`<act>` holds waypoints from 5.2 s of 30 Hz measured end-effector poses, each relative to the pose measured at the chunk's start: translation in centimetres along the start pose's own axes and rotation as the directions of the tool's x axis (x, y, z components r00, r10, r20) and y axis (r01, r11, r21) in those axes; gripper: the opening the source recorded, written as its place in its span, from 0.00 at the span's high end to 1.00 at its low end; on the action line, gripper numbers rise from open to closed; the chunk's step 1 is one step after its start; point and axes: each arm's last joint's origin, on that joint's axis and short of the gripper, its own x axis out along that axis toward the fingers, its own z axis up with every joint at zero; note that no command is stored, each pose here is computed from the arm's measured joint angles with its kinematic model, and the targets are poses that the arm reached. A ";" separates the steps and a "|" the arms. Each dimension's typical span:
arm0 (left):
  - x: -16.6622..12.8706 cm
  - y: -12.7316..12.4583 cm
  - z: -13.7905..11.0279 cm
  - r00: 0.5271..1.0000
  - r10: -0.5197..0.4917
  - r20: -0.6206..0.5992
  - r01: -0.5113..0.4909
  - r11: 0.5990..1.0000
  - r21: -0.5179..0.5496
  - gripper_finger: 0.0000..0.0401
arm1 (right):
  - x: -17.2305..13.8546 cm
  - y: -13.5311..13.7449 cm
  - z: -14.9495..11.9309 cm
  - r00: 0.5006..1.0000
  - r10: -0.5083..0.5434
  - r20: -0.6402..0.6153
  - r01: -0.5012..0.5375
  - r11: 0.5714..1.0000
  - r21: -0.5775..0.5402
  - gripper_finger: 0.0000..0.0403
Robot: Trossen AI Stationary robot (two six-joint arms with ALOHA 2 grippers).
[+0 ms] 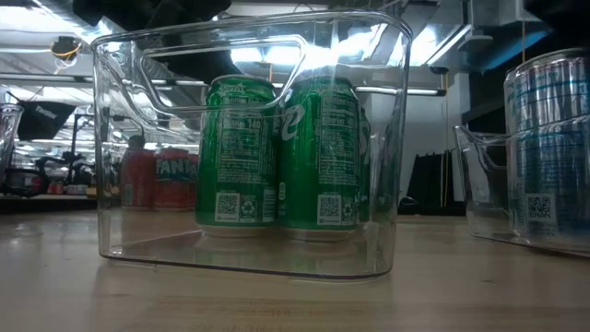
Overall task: Sort soda cans
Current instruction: Put the blue soda can into the right transparent bin, then put the red soda can into the left transparent bin
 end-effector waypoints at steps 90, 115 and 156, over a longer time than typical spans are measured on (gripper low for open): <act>-5.6 16.6 -2.1 0.661 0.298 -0.688 -0.631 0.718 -0.295 0.12 | 3.5 -24.3 -11.5 0.461 -0.666 0.586 0.862 0.494 -0.115 0.31; -4.9 20.0 -5.0 0.630 0.223 -0.744 -0.647 0.680 -0.344 0.01 | 7.0 -22.5 -14.1 0.353 -0.706 0.615 0.903 0.428 -0.027 0.31; 1.1 20.6 -10.1 0.514 -0.038 -0.857 -0.608 0.689 -0.395 0.01 | 7.0 -22.5 -14.1 0.358 -0.703 0.614 0.901 0.432 -0.031 0.31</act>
